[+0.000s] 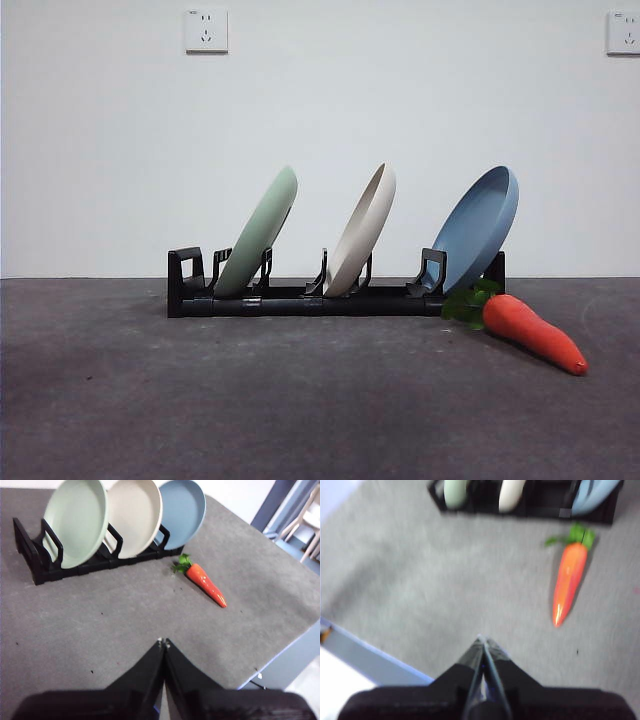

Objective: Take the green plate from the plate rack,put the plate on the table,take the carrot from the table,put the carrot in the plate

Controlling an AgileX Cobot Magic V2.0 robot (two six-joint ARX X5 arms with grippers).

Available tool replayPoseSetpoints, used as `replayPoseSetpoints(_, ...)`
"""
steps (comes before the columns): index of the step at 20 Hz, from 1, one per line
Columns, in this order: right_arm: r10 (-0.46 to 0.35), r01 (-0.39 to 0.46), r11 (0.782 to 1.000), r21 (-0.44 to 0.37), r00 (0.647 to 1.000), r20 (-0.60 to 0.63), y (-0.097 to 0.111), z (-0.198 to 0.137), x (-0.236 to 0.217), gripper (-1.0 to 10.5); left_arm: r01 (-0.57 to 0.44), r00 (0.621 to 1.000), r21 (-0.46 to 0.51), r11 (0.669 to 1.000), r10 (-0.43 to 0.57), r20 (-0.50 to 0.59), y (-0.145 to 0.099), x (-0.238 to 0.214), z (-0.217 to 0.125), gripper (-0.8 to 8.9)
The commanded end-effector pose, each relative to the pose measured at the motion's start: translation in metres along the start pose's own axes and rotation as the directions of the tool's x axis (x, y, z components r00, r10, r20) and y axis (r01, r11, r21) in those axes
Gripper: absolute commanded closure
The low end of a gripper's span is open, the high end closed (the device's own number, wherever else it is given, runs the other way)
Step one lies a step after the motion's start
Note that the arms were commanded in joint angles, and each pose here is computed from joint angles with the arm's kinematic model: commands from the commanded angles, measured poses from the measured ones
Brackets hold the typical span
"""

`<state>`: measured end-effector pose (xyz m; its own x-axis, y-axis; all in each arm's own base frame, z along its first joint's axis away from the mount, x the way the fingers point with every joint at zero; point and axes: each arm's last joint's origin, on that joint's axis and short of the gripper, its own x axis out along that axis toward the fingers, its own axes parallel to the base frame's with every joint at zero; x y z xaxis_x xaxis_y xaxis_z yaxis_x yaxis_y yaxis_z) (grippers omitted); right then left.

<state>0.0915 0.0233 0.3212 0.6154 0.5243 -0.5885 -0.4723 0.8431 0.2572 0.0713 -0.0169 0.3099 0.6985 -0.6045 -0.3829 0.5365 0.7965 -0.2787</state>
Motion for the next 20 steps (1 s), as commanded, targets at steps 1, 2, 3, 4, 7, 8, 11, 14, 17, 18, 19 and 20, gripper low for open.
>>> replayPoseSetpoints(1,0.001,-0.001,1.0,-0.024,1.0,-0.012,-0.001,0.001,0.002,9.3,-0.002,1.0,0.021,1.0,0.002,-0.015,0.002,0.002,0.001,8.1)
replayPoseSetpoints(2,0.001,-0.001,1.0,-0.022,1.0,-0.016,-0.002,0.002,0.003,8.7,-0.004,1.0,0.009,1.0,0.004,-0.022,0.003,0.003,0.001,7.67)
replayPoseSetpoints(3,0.0,-0.001,1.0,-0.02,1.0,-0.019,-0.002,0.002,0.004,7.2,-0.004,1.0,0.002,1.0,0.004,-0.024,0.003,0.003,0.001,6.36)
replayPoseSetpoints(4,-0.002,0.001,1.0,-0.02,1.0,-0.02,-0.002,0.002,0.004,5.2,-0.004,1.0,-0.01,1.0,0.004,-0.025,0.003,0.004,0.001,4.63)
replayPoseSetpoints(7,-0.003,0.002,1.0,-0.02,1.0,-0.02,-0.002,0.002,0.004,2.9,-0.005,1.0,-0.003,1.0,0.005,-0.007,0.005,0.005,0.004,2.43)
replayPoseSetpoints(8,-0.003,0.003,1.0,-0.02,1.0,-0.02,-0.002,0.002,0.004,2.9,-0.005,1.0,0.0,1.0,0.005,0.002,0.005,0.006,0.007,2.43)
replayPoseSetpoints(11,-0.003,0.002,1.0,-0.019,1.0,-0.02,-0.002,0.002,0.004,2.9,-0.003,1.0,-0.008,1.0,0.003,0.022,0.01,0.013,0.019,2.43)
replayPoseSetpoints(14,-0.003,0.003,1.0,-0.02,1.0,-0.019,-0.002,0.002,0.004,2.9,0.007,1.0,-0.004,1.0,-0.006,0.019,0.017,0.023,0.037,2.43)
replayPoseSetpoints(17,-0.002,0.002,1.0,-0.016,1.0,-0.028,-0.004,0.003,0.007,2.9,0.042,0.999,0.026,0.999,-0.043,0.021,0.026,0.043,0.063,2.43)
replayPoseSetpoints(18,-0.002,0.002,1.0,-0.013,0.999,-0.033,-0.004,0.004,0.008,2.9,0.055,0.998,0.035,0.998,-0.055,0.02,0.028,0.052,0.071,2.43)
replayPoseSetpoints(19,-0.001,0.001,1.0,-0.009,0.999,-0.04,-0.005,0.004,0.009,2.9,0.063,0.998,0.043,0.997,-0.063,0.013,0.032,0.064,0.08,2.43)
replayPoseSetpoints(20,-0.001,0.0,1.0,-0.006,0.999,-0.046,-0.006,0.005,0.01,2.9,0.05,0.999,0.049,0.998,-0.051,0.005,0.035,0.075,0.087,2.43)
